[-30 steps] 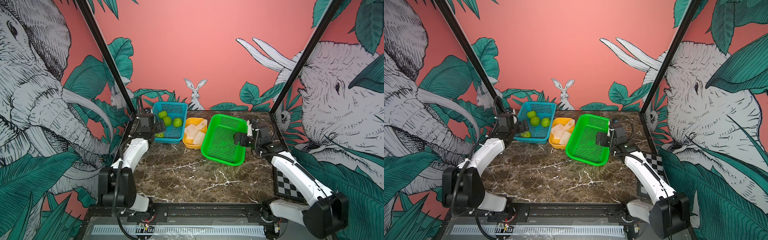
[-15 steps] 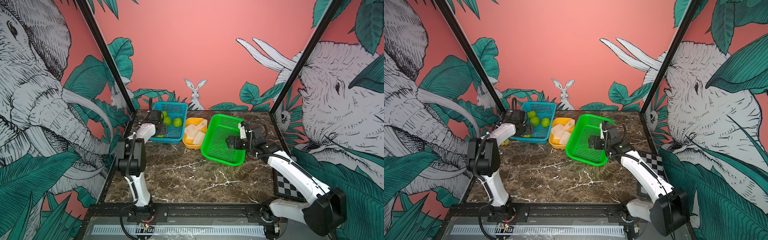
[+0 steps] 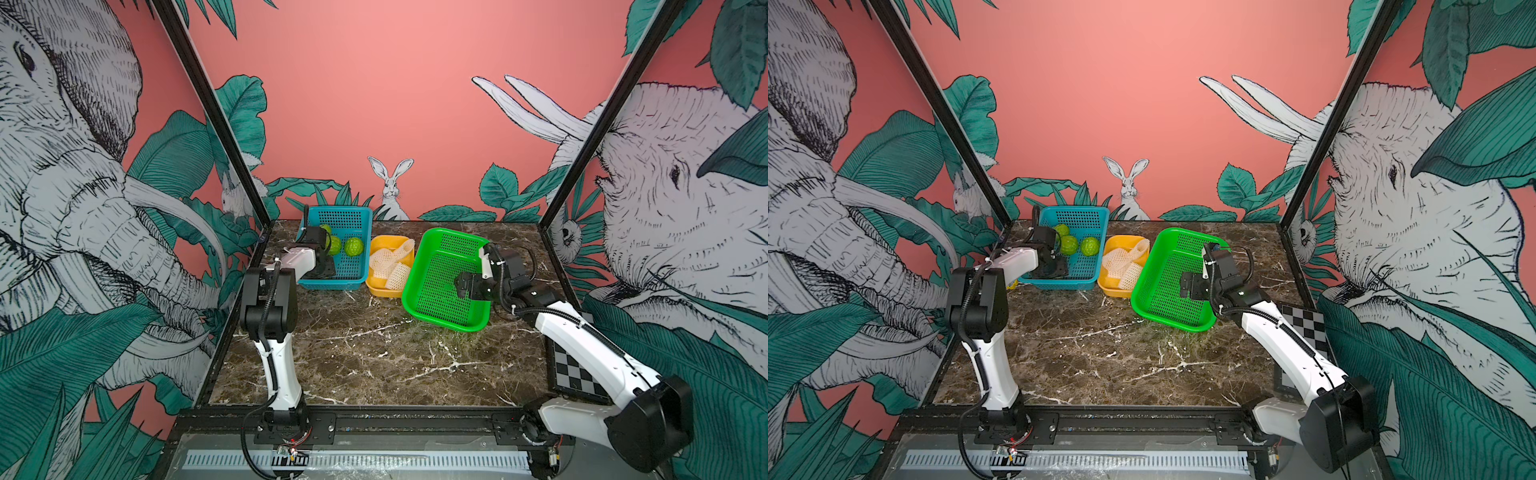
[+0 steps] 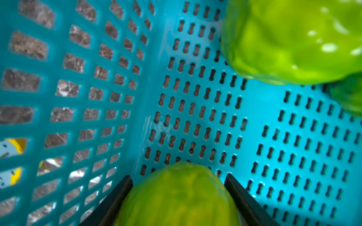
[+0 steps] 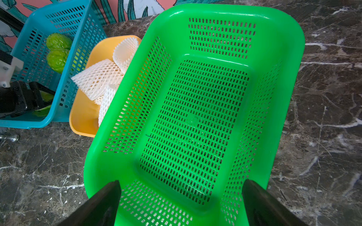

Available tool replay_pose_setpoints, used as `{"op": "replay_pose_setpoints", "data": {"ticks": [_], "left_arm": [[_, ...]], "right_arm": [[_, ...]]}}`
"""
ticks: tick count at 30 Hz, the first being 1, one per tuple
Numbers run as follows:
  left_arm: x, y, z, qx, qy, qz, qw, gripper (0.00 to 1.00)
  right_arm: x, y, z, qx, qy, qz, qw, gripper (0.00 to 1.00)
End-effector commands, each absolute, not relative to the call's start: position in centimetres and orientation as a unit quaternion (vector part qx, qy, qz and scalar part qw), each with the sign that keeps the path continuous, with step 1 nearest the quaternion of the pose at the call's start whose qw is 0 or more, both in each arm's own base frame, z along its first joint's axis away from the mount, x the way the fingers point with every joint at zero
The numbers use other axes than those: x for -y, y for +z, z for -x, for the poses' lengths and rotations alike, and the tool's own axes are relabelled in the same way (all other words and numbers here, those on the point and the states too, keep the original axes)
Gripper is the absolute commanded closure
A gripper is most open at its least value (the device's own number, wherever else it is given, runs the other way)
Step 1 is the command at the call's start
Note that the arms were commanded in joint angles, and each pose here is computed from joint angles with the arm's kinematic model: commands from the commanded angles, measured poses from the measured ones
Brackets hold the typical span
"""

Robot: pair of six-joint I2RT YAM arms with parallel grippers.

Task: Sleeve custard apples in foam nets
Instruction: Pick up the custard apple from the basket.

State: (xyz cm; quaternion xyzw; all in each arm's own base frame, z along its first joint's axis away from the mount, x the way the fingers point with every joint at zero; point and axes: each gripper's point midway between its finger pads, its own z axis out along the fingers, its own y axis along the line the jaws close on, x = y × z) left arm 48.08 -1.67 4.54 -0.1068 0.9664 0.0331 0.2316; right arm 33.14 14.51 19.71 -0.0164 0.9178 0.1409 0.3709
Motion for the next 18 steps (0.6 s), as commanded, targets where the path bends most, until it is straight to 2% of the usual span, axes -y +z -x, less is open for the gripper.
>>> {"op": "replay_pose_setpoints", "data": {"ticks": [1,11,18], "left_arm": [[2.4,6.7,-49.0,-0.961,0.013,0.11,0.254,0.41],[5.2,14.8,-47.3,-0.945,-0.069,0.084,0.308,0.43],[11.3,21.3,-41.3,-0.926,-0.132,-0.004,0.355,0.43]], "right_arm": [[-13.8,20.8,-32.6,-0.913,0.13,0.018,0.388,0.01],[-13.9,22.1,-31.2,-0.909,0.137,0.043,0.39,0.01],[-15.5,22.6,-29.3,-0.908,0.17,0.075,0.375,0.01]]}}
